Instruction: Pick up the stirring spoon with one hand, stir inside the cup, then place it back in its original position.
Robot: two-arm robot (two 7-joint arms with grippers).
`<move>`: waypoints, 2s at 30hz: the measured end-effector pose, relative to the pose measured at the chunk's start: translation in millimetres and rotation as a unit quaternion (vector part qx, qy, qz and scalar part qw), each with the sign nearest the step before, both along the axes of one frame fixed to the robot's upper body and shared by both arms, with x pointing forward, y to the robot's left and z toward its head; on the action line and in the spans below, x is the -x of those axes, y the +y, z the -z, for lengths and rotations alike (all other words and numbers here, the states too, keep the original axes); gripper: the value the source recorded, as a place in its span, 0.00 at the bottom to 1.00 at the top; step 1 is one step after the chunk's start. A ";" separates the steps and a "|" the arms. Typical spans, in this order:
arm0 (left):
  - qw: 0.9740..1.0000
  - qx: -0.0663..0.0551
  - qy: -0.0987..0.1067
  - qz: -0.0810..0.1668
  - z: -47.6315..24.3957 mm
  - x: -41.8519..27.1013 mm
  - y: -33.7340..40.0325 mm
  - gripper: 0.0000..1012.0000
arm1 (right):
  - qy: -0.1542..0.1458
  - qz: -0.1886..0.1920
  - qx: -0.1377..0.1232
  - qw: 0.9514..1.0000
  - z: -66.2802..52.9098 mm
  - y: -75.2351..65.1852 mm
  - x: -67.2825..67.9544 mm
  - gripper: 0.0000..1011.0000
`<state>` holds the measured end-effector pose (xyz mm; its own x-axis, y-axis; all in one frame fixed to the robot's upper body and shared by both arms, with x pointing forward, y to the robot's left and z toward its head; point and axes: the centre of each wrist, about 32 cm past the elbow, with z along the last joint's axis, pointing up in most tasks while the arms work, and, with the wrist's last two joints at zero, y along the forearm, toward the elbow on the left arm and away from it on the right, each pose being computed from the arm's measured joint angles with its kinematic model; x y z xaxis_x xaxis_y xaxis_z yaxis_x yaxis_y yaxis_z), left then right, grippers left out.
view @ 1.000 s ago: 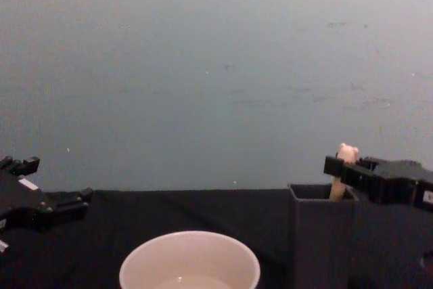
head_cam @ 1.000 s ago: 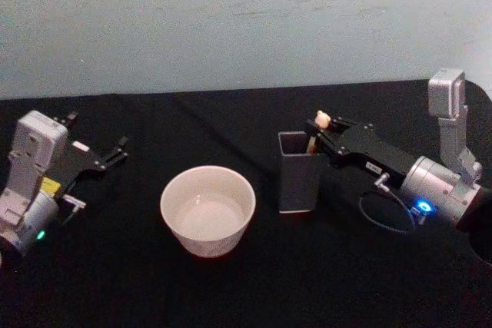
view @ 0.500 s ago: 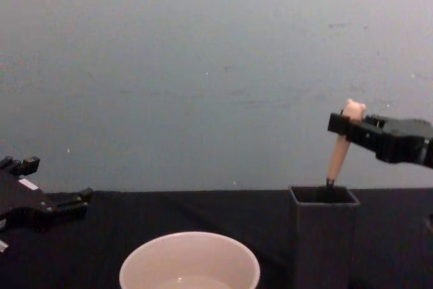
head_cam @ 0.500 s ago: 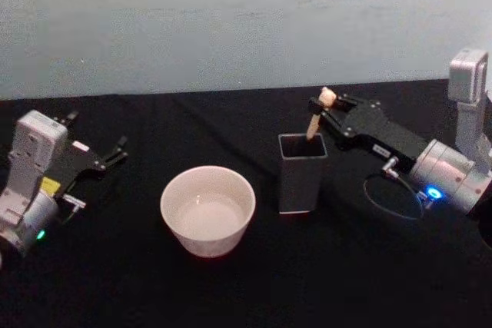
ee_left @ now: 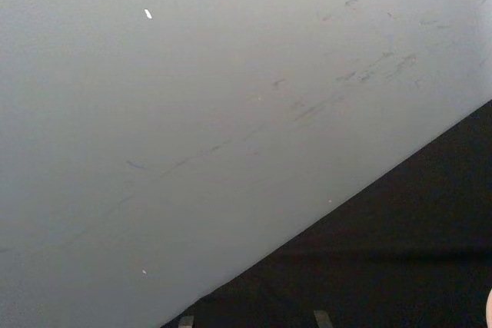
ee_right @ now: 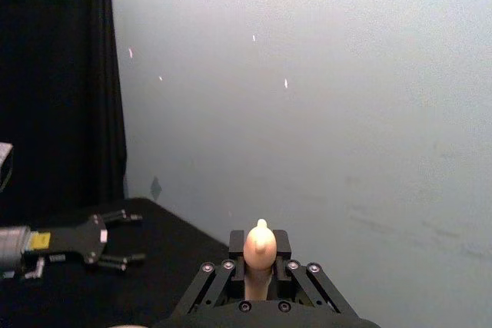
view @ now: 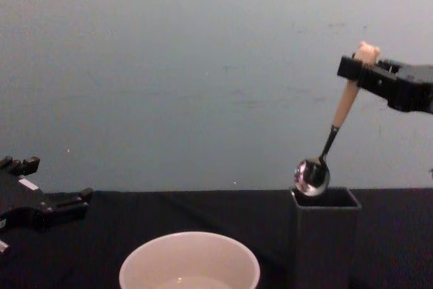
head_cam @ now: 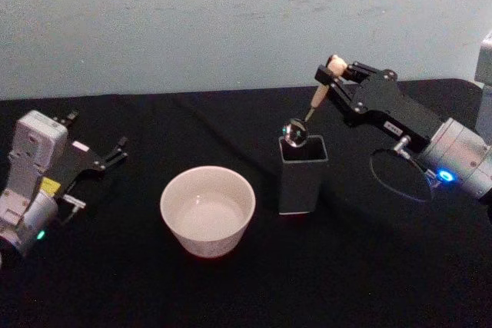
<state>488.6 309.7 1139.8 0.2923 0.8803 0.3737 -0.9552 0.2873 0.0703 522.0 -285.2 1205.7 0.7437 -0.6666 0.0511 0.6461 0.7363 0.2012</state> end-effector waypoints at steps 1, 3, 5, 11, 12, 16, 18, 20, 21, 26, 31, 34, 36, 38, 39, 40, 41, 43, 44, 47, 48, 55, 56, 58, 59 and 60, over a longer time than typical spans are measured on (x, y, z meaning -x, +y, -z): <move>1.000 0.000 0.000 0.000 0.0 0.0 0.0 0.99 | -0.003 -0.002 -0.002 1.000 -1.2 0.6 0.0 0.21; 1.000 0.000 0.000 0.000 0.0 0.0 0.0 0.99 | -0.011 -0.006 -0.006 1.000 -3.9 2.1 -1.0 0.21; 1.000 0.000 0.000 0.000 0.0 0.0 0.0 0.99 | -0.017 -0.012 -0.009 1.000 -6.5 4.0 -3.0 0.21; 1.000 0.000 0.000 0.000 0.0 0.0 0.0 0.99 | -0.020 -0.029 -0.010 0.999 -6.9 14.8 -8.5 0.21; 1.000 0.000 0.000 0.000 0.0 0.0 0.0 0.99 | -0.019 -0.036 -0.009 0.999 -6.3 19.1 -9.9 0.21; 1.000 0.000 0.000 0.000 0.0 0.0 0.0 0.99 | -0.018 -0.050 -0.006 0.999 -4.8 28.3 -12.6 0.21; 1.000 0.000 0.000 0.000 0.0 0.0 0.0 0.99 | -0.014 -0.061 -0.003 0.998 -2.7 36.4 -14.5 0.21; 1.000 0.000 0.000 0.000 0.0 0.0 0.0 0.99 | -0.010 -0.071 0.000 0.997 -0.7 43.3 -16.2 0.21; 1.000 0.000 0.000 0.000 0.0 0.0 0.0 0.99 | -0.009 -0.074 0.001 0.997 0.0 45.5 -16.4 0.21; 1.000 0.000 0.000 0.000 0.0 0.0 0.0 0.99 | 0.003 -0.095 0.015 0.995 8.7 62.6 -17.0 0.21; 1.000 0.000 0.000 0.000 0.0 0.0 0.0 0.99 | 0.011 -0.110 0.034 0.993 19.2 75.0 -18.5 0.21; 1.000 0.000 0.000 0.000 0.0 0.0 0.0 0.99 | 0.013 -0.117 0.046 0.992 26.7 81.0 -19.9 0.21; 1.000 0.000 0.000 0.000 0.0 0.0 0.0 0.99 | 0.014 -0.121 0.055 0.991 33.0 86.0 -21.1 0.21; 1.000 0.000 0.000 0.000 0.0 0.0 0.0 0.99 | 0.011 -0.123 0.061 0.990 38.0 90.3 -22.5 0.21; 1.000 0.000 0.000 0.000 0.0 0.0 0.0 0.99 | 0.010 -0.124 0.063 0.990 39.5 91.3 -23.0 0.21; 1.000 0.000 0.000 0.000 0.0 0.0 0.0 0.99 | 0.009 -0.124 0.066 0.990 41.9 93.2 -23.8 0.21; 1.000 0.000 0.000 0.000 0.0 0.0 0.0 0.99 | 0.007 -0.124 0.067 0.990 43.0 94.2 -24.2 0.21; 1.000 0.000 0.000 0.000 0.0 0.0 0.0 0.99 | 0.006 -0.125 0.070 0.990 45.6 96.0 -25.0 0.21; 1.000 0.000 0.000 0.000 0.0 0.0 0.0 0.99 | 0.006 -0.125 0.071 0.990 46.9 96.7 -25.3 0.21; 1.000 0.000 0.000 0.000 0.0 0.0 0.0 0.99 | -0.003 -0.125 0.079 0.989 52.4 100.2 -27.1 0.21; 1.000 0.000 0.000 0.000 0.0 0.0 0.0 0.99 | -0.004 -0.124 0.081 0.989 53.6 100.6 -27.5 0.21; 1.000 0.000 0.000 0.000 0.0 0.0 0.0 0.99 | -0.010 -0.123 0.091 0.988 59.6 102.8 -30.0 0.21; 1.000 0.000 0.000 0.000 0.0 0.0 0.0 0.99 | -0.010 -0.123 0.092 0.988 60.1 102.9 -30.1 0.21; 1.000 0.000 0.000 0.000 0.0 0.0 0.0 0.99 | -0.009 -0.122 0.094 0.988 60.9 102.6 -30.3 0.21; 1.000 0.000 0.000 0.000 0.0 0.0 0.0 0.99 | -0.009 -0.121 0.094 0.988 61.0 102.4 -30.5 0.21; 1.000 0.000 0.000 0.000 0.0 0.0 0.0 0.99 | -0.008 -0.120 0.095 0.988 61.3 101.6 -30.8 0.21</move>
<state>488.6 309.7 1139.7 0.2923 0.8803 0.3737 -0.9553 0.2873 0.0704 552.8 -183.6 1144.5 0.8774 -0.4480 0.1717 0.4456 0.8936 0.0542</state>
